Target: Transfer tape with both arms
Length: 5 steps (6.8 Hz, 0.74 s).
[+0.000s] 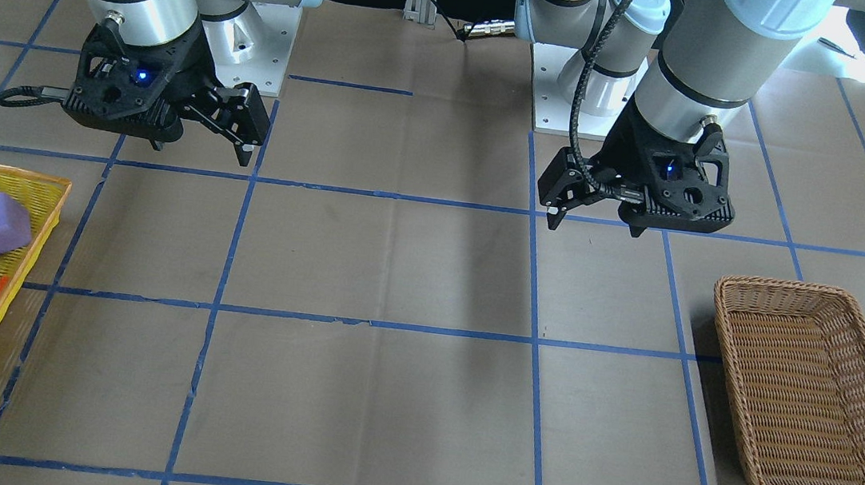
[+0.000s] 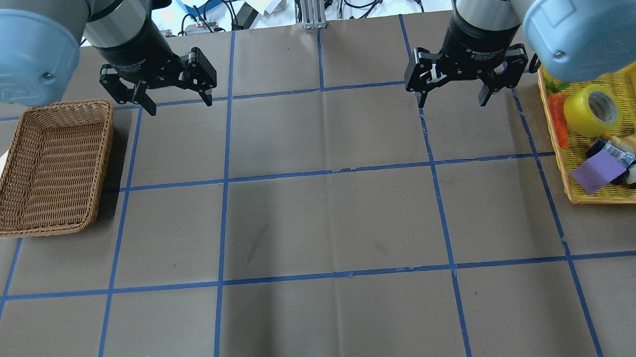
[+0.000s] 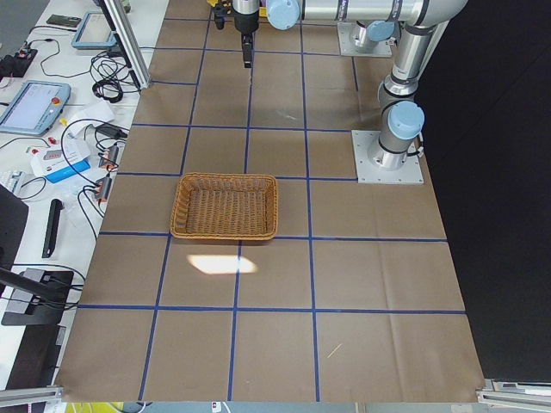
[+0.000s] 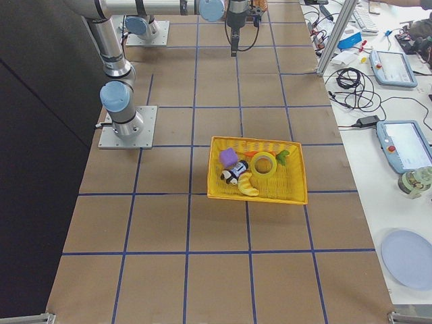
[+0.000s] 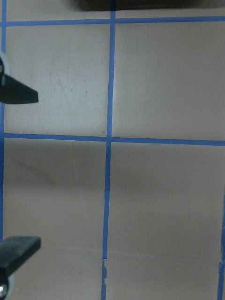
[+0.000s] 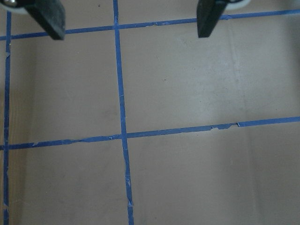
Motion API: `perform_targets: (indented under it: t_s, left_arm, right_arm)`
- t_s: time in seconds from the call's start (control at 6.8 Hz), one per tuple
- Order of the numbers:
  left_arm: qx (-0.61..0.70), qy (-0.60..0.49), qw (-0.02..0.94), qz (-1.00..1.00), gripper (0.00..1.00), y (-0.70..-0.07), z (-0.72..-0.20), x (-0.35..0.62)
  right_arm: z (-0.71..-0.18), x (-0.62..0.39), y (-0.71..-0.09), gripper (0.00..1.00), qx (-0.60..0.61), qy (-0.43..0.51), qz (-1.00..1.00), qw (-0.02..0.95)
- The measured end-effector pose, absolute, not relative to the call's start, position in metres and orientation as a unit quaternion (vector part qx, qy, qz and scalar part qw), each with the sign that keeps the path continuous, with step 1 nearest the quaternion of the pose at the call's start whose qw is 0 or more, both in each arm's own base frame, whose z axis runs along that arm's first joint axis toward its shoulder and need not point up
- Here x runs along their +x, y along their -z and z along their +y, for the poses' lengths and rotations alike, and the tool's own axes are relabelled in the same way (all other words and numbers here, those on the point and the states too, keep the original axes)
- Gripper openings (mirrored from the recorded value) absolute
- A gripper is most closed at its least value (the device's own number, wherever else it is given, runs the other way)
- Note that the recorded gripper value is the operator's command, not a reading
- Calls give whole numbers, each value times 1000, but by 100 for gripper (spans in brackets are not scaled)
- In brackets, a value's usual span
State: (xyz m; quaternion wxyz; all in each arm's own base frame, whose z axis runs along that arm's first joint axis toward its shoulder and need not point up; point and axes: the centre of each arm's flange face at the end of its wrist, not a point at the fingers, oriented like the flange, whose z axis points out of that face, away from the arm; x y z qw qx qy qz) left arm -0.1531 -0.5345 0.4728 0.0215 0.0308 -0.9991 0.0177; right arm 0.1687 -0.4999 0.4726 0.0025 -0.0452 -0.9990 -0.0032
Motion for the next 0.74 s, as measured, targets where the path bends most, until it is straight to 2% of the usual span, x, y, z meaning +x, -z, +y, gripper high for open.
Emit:
perform_targets:
  t_s: [0.74]
  left_arm:
    - [31, -18, 20, -999, 100, -473, -535, -153]
  right_arm:
    - [-511, 152, -467, 100, -36, 1, -999, 11]
